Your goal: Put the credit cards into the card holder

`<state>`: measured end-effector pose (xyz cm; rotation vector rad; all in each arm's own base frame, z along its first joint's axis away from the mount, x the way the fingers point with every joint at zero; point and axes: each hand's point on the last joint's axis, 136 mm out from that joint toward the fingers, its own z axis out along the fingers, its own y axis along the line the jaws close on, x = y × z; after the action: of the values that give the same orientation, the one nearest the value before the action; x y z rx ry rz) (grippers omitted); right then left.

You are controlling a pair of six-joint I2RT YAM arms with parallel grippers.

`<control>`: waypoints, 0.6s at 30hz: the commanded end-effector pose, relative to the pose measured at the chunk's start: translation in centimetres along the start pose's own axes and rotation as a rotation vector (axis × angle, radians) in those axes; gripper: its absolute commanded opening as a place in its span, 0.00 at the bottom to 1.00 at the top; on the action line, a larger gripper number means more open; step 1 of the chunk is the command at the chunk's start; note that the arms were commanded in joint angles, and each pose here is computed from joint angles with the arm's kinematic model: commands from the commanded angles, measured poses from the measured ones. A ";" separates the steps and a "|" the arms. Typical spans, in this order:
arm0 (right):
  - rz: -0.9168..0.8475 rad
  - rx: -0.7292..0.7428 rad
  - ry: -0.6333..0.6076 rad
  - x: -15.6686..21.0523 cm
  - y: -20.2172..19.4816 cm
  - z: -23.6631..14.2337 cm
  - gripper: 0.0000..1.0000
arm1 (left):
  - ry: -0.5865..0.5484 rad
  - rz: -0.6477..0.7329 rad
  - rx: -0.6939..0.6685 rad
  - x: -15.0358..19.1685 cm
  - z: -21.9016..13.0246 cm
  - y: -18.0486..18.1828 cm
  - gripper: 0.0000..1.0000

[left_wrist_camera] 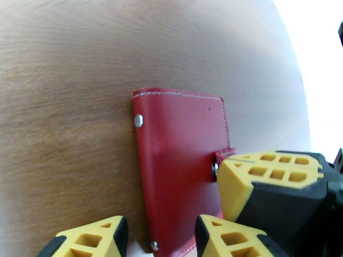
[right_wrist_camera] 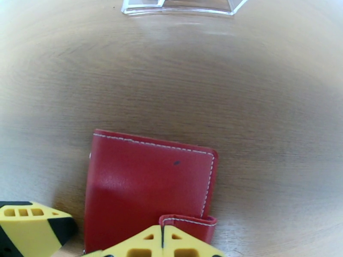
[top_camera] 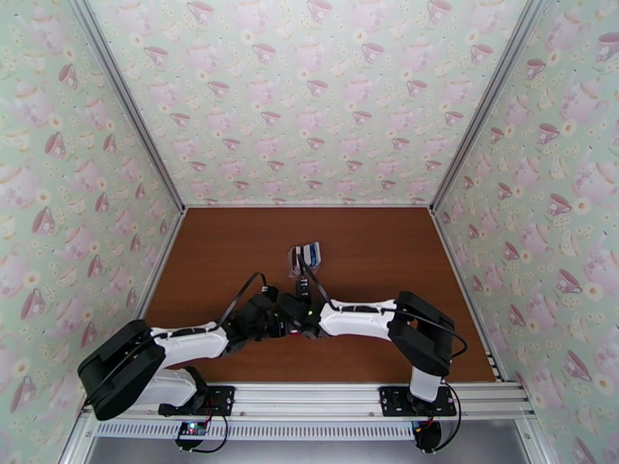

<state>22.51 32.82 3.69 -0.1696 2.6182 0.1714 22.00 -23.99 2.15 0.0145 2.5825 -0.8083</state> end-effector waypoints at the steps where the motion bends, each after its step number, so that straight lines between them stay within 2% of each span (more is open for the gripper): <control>1: 0.003 -0.051 0.003 0.0 0.3 -0.4 0.00 | 0.127 -0.007 -0.193 3.2 1.3 4.4 0.43; 6: 0.041 -0.099 -0.002 -0.5 -0.1 -0.7 0.00 | 0.155 -0.019 -0.205 3.9 2.3 4.7 0.36; 9: 0.059 -0.135 0.002 -0.6 -0.3 -0.7 0.00 | 0.162 -0.029 -0.198 4.2 2.7 4.6 0.23; 12: 0.082 -0.165 0.003 -0.7 -0.5 -0.8 0.00 | 0.172 -0.037 -0.211 4.4 2.9 4.9 0.14; 18: 0.110 -0.189 -0.030 -1.7 -1.7 -2.2 0.00 | 0.196 -0.059 -0.249 5.0 3.2 5.7 0.13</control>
<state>23.15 30.67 4.64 -0.0818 2.6126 0.3700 24.33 -26.48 1.20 -0.0198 2.5783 -0.8115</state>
